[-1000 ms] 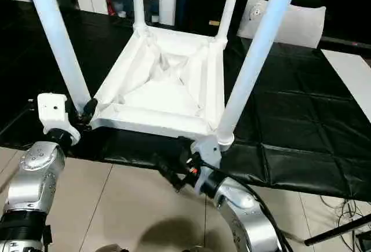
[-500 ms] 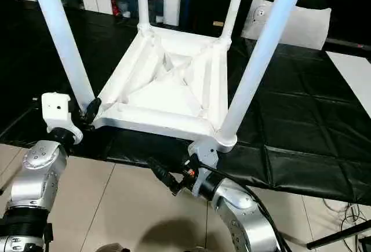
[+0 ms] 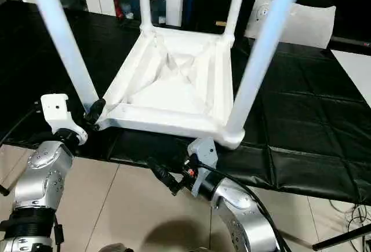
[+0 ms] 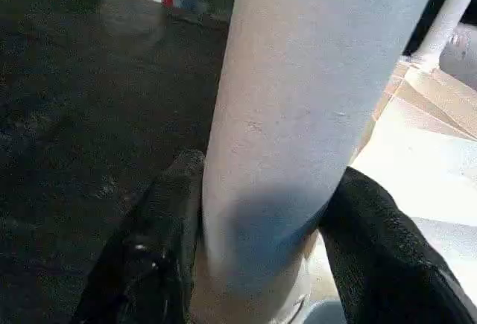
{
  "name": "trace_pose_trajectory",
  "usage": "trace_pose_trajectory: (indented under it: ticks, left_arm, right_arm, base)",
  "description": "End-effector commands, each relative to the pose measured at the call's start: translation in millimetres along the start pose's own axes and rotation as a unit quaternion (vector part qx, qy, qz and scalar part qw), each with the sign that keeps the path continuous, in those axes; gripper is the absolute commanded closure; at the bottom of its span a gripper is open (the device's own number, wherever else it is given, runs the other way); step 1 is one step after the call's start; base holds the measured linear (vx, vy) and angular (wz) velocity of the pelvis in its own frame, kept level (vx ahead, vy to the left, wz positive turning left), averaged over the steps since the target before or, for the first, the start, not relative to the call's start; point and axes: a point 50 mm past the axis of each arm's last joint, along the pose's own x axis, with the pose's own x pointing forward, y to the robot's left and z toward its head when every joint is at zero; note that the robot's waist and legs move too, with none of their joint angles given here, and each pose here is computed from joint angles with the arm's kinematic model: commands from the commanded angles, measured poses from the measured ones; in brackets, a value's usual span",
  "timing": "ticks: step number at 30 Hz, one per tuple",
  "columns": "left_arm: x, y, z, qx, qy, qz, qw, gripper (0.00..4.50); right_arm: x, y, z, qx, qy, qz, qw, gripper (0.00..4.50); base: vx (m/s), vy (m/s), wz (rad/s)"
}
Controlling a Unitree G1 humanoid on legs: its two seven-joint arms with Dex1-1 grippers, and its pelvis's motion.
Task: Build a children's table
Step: Flip table
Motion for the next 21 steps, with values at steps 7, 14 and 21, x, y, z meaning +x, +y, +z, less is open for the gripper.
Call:
trace_pose_trajectory:
  ticks: [7, 14, 21]
  left_arm:
    - [-2, -31.0, -8.9, -0.179, 0.022, -0.036, 0.983, 2.44]
    - [-5, -46.2, -15.7, -0.200, 0.049, -0.055, 0.977, 2.44]
    - [-7, -58.9, -18.1, -0.212, 0.066, -0.068, 0.973, 2.44]
  right_arm:
    - [2.1, -17.2, 3.0, 0.024, -0.016, -0.080, 0.996, 0.00]
    - [11.7, -34.0, 16.0, 0.086, -0.077, -0.154, 0.981, 0.00]
    - [33.5, -42.2, 33.3, 0.143, -0.134, -0.168, 0.966, 0.00]
  base:
    - [0.000, 0.000, 0.00]
    - [0.000, 0.000, 0.00]
    - [0.000, 0.000, 0.00]
